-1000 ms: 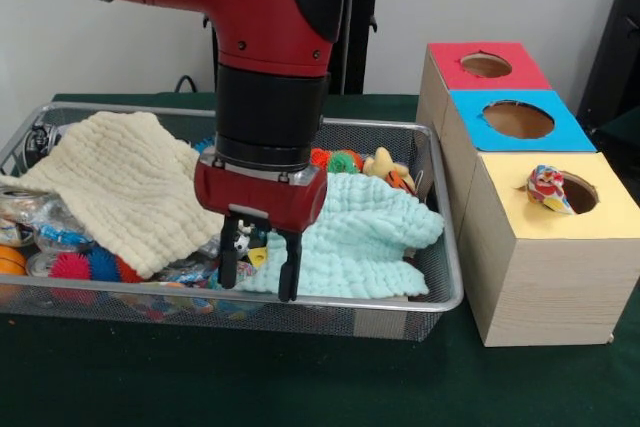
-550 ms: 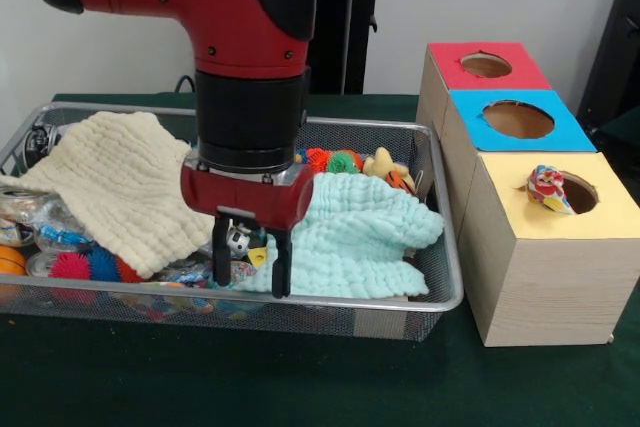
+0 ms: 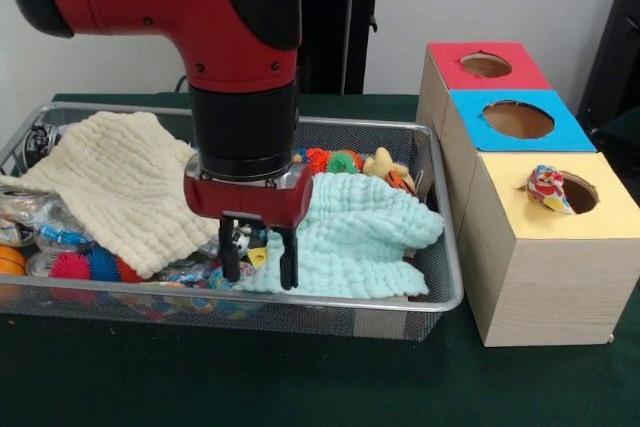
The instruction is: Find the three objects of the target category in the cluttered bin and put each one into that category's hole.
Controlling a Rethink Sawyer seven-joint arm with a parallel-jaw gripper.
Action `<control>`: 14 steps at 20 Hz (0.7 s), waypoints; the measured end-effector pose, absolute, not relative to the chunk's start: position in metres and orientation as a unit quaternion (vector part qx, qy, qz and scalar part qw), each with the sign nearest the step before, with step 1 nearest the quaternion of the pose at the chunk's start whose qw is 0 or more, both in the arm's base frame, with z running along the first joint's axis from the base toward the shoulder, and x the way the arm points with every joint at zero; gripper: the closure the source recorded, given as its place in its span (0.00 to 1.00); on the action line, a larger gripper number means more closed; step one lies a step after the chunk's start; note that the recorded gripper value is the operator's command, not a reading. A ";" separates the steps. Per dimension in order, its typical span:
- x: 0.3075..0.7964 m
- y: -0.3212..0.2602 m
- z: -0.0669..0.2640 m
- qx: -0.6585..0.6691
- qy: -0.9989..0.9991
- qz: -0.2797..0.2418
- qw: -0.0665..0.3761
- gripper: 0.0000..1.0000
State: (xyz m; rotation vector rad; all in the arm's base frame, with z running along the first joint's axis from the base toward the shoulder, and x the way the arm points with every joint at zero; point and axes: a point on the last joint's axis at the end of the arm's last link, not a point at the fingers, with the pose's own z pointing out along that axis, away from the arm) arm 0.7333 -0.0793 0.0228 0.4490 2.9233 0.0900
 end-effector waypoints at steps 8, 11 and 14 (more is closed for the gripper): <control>0.724 -0.051 0.024 0.124 0.991 0.018 0.052 0.00; 0.718 -0.043 0.028 0.111 0.993 0.007 0.031 0.00; 0.716 -0.043 0.029 0.107 0.994 0.002 0.024 0.00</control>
